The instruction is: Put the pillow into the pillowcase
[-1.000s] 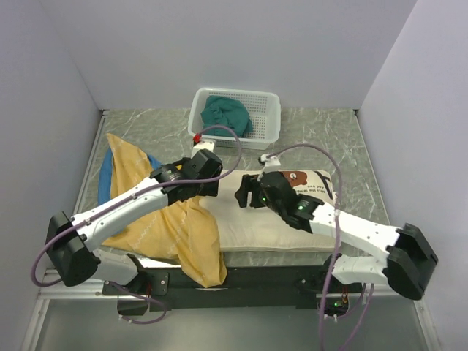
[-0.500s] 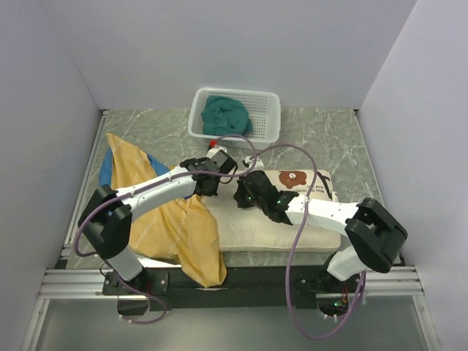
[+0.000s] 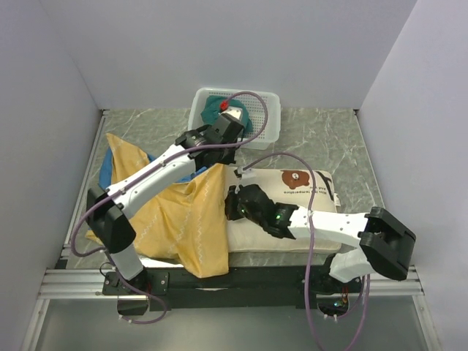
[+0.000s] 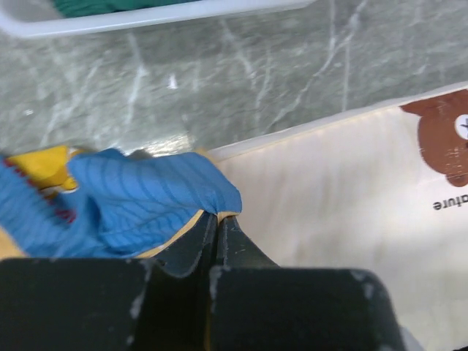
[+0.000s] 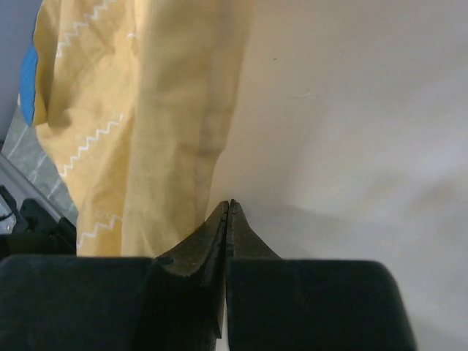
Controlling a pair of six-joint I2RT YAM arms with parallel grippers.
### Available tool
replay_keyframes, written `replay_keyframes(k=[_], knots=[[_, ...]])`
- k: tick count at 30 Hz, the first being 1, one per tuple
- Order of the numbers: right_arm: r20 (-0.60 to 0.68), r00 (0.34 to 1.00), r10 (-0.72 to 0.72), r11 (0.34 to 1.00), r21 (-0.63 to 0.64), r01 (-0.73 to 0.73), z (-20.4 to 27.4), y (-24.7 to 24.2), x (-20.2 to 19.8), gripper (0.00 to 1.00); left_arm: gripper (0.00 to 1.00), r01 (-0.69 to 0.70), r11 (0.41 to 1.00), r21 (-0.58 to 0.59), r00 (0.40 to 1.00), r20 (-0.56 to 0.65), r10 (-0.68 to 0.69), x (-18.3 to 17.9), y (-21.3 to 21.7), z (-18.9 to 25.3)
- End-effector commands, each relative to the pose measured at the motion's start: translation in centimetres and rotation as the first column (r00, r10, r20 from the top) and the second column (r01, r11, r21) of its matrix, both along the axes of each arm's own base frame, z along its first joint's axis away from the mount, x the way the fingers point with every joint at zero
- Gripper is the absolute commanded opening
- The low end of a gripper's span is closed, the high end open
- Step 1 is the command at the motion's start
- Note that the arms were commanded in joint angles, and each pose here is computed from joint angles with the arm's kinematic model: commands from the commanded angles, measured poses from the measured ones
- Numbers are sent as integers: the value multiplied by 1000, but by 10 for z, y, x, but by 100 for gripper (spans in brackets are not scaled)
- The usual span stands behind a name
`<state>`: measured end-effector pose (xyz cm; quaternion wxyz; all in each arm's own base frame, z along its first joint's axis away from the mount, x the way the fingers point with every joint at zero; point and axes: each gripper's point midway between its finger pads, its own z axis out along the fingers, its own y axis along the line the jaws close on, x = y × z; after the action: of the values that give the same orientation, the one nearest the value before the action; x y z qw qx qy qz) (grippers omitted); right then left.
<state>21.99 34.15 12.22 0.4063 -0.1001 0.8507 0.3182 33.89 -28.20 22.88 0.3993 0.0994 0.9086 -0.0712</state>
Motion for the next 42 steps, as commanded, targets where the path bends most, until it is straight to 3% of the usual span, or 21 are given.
replay_keyframes(k=[1,3,5,6,7,9,10,12,13,16,20,21,23,24,25,28,30,32,35,39,42], knots=[[0,987,-160,986,45,159,11,-15,20,0,1,72,989,-131,997,-13,-75,15,-38,5],[-23,971,-240,971,-14,239,2,-42,24,0,3,67,987,-143,996,-41,-74,21,-40,-9],[-19,937,-350,937,4,350,13,-77,37,16,5,64,985,-163,997,-40,-71,23,-40,-11],[-24,924,-382,924,-34,381,8,-94,35,25,6,68,981,-179,996,-41,-76,25,-42,-13],[-1,903,-430,903,-11,430,21,-112,37,48,9,71,980,-185,996,-45,-81,25,-43,-14],[11,863,-505,862,-37,505,23,-146,40,66,14,84,979,-188,994,-56,-96,26,-48,-18],[27,844,-535,844,-19,536,32,-162,40,81,26,87,978,-187,993,-58,-99,27,-49,-19],[42,766,-642,765,-46,643,29,-208,50,91,37,95,977,-190,992,-62,-109,28,-52,-23],[55,741,-669,740,-52,671,30,-227,51,97,48,102,974,-202,991,-61,-116,28,-55,-22],[42,649,-760,644,-91,760,22,-281,57,100,68,121,969,-215,990,-51,-134,26,-58,-15],[22,535,-845,528,-130,839,9,-336,51,100,83,113,974,-196,993,-16,-118,2,-46,4],[6,488,-873,482,-145,864,0,-354,46,100,87,106,981,-162,993,-43,-114,-11,-38,-16],[-7,430,-903,426,-151,892,-7,-372,40,100,90,110,981,-158,994,-1,-111,-35,-33,-8],[-29,434,-900,434,-129,892,-13,-373,40,100,92,103,987,-123,994,-32,-107,-48,-23,-27],[-36,380,-924,381,-124,916,-14,-387,38,100,92,121,984,-132,992,-19,-124,-62,-22,-21],[-52,330,-942,334,-141,932,-20,-401,36,100,93,109,987,-117,993,-40,-114,-84,-7,-37],[-70,329,-942,336,-157,929,-25,-405,41,100,94,116,984,-134,992,-37,-122,-100,1,-36],[-153,427,-891,447,-128,886,-36,-382,51,100,93,143,975,-173,988,-38,-152,-115,6,-34],[-249,512,-822,541,-62,839,-53,-354,56,100,88,170,970,-174,981,-68,-184,-128,6,-45],[-267,541,-798,569,-34,822,-65,-338,52,100,86,188,976,-114,976,-92,-198,-147,-1,-61],[-270,569,-777,591,1,807,-60,-328,52,100,83,127,992,27,987,-102,-124,-143,12,-83]])
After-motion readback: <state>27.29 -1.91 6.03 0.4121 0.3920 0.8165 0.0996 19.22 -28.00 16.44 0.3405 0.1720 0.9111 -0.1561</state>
